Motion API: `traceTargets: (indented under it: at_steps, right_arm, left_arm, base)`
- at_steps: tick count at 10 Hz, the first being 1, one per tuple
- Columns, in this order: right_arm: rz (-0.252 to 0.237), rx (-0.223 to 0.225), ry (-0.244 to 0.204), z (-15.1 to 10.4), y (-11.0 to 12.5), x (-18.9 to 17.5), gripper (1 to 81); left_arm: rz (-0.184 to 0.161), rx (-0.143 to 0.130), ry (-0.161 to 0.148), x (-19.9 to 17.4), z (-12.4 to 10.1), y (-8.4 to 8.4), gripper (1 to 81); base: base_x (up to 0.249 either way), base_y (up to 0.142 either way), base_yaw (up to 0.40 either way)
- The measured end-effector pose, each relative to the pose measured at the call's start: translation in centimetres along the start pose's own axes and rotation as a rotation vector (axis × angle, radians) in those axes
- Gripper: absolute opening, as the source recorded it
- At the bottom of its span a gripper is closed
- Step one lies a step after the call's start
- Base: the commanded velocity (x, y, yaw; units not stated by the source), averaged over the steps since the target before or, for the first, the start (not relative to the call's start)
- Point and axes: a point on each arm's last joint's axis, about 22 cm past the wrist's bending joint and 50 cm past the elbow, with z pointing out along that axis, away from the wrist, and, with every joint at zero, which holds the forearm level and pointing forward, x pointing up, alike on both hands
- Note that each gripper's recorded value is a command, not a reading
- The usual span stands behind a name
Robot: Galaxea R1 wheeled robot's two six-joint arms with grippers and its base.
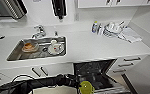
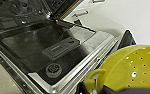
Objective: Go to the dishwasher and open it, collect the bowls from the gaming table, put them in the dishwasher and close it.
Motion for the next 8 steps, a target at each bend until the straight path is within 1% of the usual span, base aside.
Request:
traceTargets:
  at_steps: [2, 3, 5, 7, 8]
  right_arm:
    - [0.000, 0.000, 0.000, 0.0, 0.0, 0.0, 1.0]
    - [-0.001, 0.001, 0.001, 0.0, -0.1, 0.1, 1.0]
    - [0.000, 0.000, 0.001, 0.1, -0.1, 0.1, 1.0]
    - [-0.001, -0.002, 0.001, 0.1, 0.0, 0.1, 1.0]
    - [-0.001, -0.002, 0.001, 0.1, -0.1, 0.2, 1.0]
  left_arm:
    - [0.049, -0.001, 0.021, 3.5, 0.4, 1.7, 1.0]
    - [0.063, 0.004, 0.019, 4.5, 0.7, 2.2, 1.0]
    - [0.074, 0.010, 0.002, 5.3, 2.1, 3.3, 1.0]
    - [0.089, 0.007, -0.001, 6.2, 3.1, 4.5, 1.0]
    - [0.102, 0.001, 0.001, 6.8, 3.2, 5.3, 1.0]
  base:
    - [0.000, 0.000, 0.000]
    - [0.000, 0.000, 0.000]
    - [0.000, 0.000, 0.000]
    - [0.000, 0.000, 0.000]
    - [0.000, 0.000, 0.000]
